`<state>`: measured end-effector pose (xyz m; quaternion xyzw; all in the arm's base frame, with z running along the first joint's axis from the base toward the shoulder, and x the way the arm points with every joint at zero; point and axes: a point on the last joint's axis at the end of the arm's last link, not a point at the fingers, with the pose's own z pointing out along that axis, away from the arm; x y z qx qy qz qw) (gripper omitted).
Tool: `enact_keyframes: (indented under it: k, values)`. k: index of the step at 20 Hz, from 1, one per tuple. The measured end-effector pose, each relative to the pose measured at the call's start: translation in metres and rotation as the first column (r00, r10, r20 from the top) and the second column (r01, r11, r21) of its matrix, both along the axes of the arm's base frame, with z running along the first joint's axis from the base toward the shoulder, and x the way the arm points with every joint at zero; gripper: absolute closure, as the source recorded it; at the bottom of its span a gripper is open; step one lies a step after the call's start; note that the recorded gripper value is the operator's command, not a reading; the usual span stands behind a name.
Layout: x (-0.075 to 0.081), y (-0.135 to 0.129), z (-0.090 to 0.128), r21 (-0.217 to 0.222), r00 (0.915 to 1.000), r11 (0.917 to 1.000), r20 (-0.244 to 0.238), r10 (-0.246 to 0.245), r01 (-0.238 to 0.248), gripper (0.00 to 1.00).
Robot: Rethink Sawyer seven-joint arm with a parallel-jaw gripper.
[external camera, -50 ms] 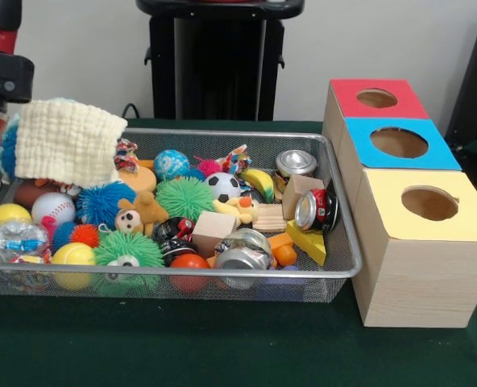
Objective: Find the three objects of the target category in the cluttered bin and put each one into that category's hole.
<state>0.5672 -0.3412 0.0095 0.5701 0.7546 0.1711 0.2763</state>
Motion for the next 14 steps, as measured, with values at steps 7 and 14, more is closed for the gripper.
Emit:
enact_keyframes:
  k: [7,14]
  values:
    - [0.003,-0.005,0.012,-0.027,1.0000,0.9996,0.007,0.006,-0.005,0.00]
    - [0.001,-0.004,0.012,-0.040,0.9997,0.9989,0.010,0.023,-0.023,0.00]
